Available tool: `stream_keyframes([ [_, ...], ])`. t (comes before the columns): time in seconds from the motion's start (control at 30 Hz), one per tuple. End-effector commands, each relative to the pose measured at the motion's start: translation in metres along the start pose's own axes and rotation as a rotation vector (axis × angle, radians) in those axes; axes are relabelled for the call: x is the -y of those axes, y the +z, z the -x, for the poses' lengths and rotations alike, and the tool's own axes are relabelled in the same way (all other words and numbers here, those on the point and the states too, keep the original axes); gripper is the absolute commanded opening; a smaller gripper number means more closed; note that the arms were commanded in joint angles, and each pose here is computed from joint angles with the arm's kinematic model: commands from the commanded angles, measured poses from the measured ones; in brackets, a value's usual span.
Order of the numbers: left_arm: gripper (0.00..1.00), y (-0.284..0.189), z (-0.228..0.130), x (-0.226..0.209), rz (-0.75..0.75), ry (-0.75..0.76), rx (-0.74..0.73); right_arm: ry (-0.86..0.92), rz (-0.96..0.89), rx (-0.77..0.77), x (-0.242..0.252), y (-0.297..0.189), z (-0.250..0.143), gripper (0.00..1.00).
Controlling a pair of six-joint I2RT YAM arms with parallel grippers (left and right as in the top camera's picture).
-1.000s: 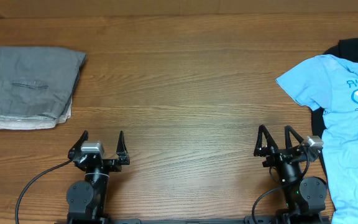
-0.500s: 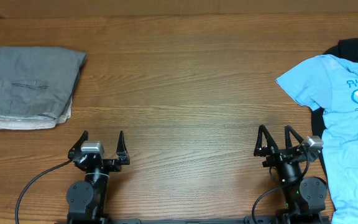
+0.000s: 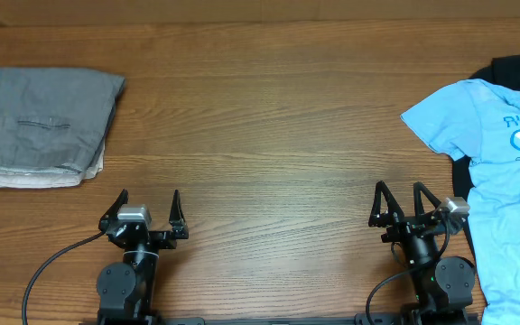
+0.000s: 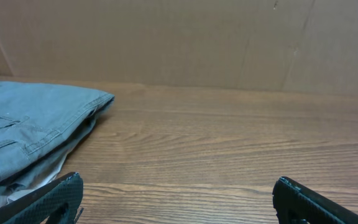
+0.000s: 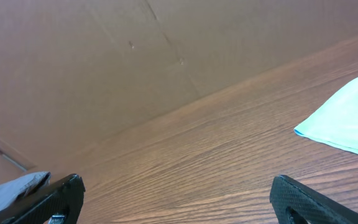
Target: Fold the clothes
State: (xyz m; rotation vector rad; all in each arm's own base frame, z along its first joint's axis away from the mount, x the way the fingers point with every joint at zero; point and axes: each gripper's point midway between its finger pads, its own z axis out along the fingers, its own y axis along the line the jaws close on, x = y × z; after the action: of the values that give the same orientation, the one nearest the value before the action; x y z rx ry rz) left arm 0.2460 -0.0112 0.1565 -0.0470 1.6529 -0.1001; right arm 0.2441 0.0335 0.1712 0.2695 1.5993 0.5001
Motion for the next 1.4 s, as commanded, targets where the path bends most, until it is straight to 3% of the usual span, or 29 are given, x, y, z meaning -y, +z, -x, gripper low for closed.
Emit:
stream_keyframes([
  [0.0,1.0,-0.0001,0.0,0.001,-0.007,0.022,0.007,-0.002,-0.002,0.008,0.001,0.0002,-0.0008,1.0],
  [1.2,1.0,-0.0001,0.0,0.001,-0.007,0.022,0.007,-0.002,-0.001,0.008,0.001,0.0002,-0.0007,1.0],
  [1.37,1.0,-0.0001,0.0,0.001,-0.007,0.022,0.007,0.073,0.015,0.012,-0.0031,-0.0005,0.0027,1.0],
])
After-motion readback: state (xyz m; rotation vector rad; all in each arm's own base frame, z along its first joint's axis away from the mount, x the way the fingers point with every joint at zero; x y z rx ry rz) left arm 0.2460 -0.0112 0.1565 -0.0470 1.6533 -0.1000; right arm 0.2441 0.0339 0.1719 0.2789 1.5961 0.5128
